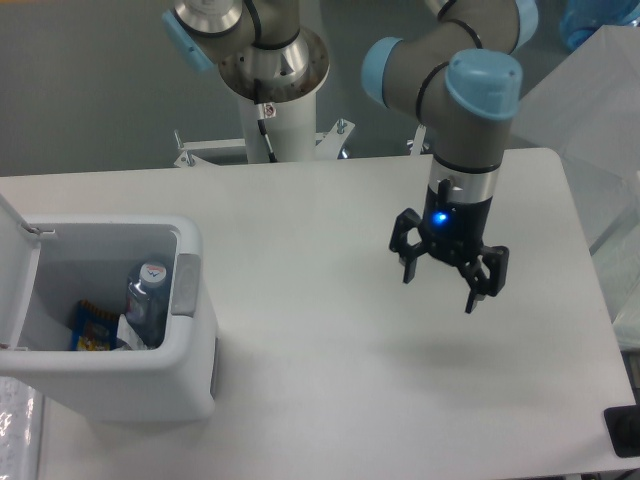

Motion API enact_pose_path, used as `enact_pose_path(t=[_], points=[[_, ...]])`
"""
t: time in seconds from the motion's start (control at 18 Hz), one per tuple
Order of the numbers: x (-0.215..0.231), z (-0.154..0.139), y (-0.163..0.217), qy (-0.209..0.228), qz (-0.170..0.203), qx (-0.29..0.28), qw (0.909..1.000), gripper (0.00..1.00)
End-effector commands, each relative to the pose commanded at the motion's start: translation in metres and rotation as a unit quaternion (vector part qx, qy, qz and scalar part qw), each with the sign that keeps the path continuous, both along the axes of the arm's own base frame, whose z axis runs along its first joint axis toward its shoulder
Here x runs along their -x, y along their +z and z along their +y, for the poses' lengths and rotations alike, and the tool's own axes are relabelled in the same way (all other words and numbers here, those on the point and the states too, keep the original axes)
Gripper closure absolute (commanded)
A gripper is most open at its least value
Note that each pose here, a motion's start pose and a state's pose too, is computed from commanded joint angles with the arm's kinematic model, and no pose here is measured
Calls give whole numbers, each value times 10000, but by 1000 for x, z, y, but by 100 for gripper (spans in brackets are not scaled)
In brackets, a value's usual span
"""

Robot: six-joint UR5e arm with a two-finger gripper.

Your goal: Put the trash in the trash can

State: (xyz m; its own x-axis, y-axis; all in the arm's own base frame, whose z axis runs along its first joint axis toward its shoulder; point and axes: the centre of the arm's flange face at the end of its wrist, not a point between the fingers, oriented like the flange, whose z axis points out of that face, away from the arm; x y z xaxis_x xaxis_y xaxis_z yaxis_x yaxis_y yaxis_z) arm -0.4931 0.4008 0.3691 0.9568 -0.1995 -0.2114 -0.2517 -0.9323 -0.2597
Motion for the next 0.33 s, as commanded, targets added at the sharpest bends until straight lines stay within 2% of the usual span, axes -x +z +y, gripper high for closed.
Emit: enact_pose_path(t=[0.22, 0.33], points=[[13, 3, 5, -212, -108, 757, 9969, 0], [13, 8, 3, -285, -149, 870, 9957, 0]])
